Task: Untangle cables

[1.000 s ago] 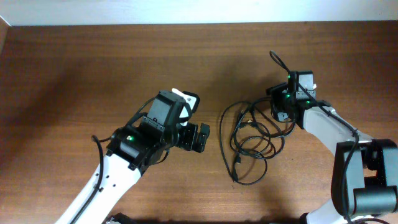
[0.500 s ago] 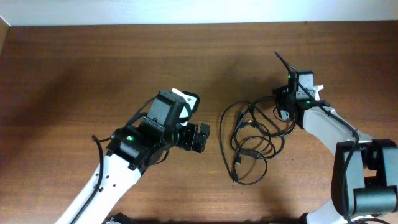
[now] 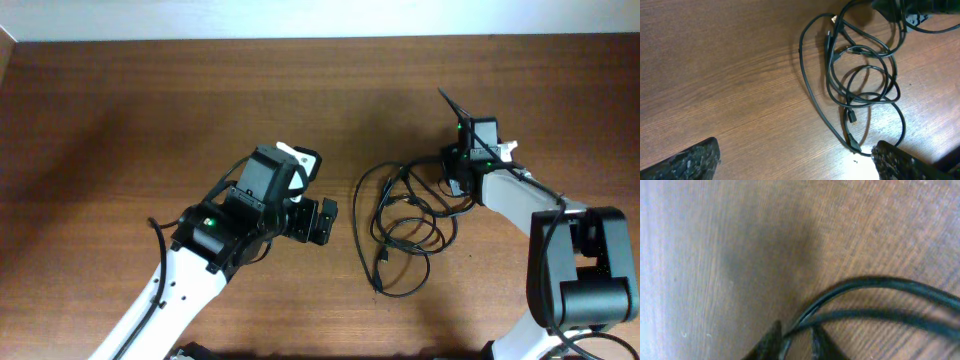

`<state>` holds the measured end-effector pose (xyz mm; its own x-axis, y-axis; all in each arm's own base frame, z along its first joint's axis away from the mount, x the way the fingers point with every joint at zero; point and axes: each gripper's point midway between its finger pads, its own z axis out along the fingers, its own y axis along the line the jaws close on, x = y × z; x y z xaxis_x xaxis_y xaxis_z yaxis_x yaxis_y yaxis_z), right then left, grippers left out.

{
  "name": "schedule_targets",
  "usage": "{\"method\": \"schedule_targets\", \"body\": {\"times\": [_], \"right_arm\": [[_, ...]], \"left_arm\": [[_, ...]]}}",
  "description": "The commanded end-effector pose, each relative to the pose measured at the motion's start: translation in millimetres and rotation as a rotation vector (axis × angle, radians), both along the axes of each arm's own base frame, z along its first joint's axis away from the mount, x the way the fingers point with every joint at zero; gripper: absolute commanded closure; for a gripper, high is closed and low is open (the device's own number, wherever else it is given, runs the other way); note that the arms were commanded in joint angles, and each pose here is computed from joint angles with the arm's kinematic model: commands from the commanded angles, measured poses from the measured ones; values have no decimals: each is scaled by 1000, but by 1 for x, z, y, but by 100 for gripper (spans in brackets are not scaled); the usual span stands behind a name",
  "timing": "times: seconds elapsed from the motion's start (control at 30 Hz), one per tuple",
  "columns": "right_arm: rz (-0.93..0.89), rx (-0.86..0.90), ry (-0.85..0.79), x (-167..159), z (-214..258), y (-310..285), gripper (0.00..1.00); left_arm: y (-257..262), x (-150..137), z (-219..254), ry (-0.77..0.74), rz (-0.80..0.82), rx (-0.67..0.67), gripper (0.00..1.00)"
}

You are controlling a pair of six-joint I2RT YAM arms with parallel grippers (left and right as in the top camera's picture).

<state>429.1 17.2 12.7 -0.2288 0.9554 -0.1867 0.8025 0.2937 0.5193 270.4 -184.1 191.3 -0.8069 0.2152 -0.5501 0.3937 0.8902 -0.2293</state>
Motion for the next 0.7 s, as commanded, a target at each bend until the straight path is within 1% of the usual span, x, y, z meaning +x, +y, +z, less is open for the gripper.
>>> {"method": "schedule_targets", "body": {"times": [0.0,0.03,0.13,0.37,0.43,0.47,0.5,0.6,0.67], "right_arm": [[29,8,0,1,-2,5,96],[41,12,-5,2,-1,7,96],[174,-12,-63,13,11,17,96],[239,-36,-193,22,65,22,96],[288,-60,-230,23,80,25,96],[314,-58,-240,22,84,28,92],[343,-25,-233,20,83,35,82],[380,27,-183,8,74,45,72],[413,75,-154,1,69,54,57]], "left_arm": [[1,2,9,-25,11,-9,1],[1,2,9,-25,11,-9,1],[1,2,9,-25,11,-9,1],[1,2,9,-25,11,-9,1],[1,2,9,-25,11,-9,1],[1,2,10,-26,11,-9,1],[1,2,9,-25,11,-9,1],[1,2,10,-26,11,-9,1],[1,2,9,-25,11,-9,1]]}}
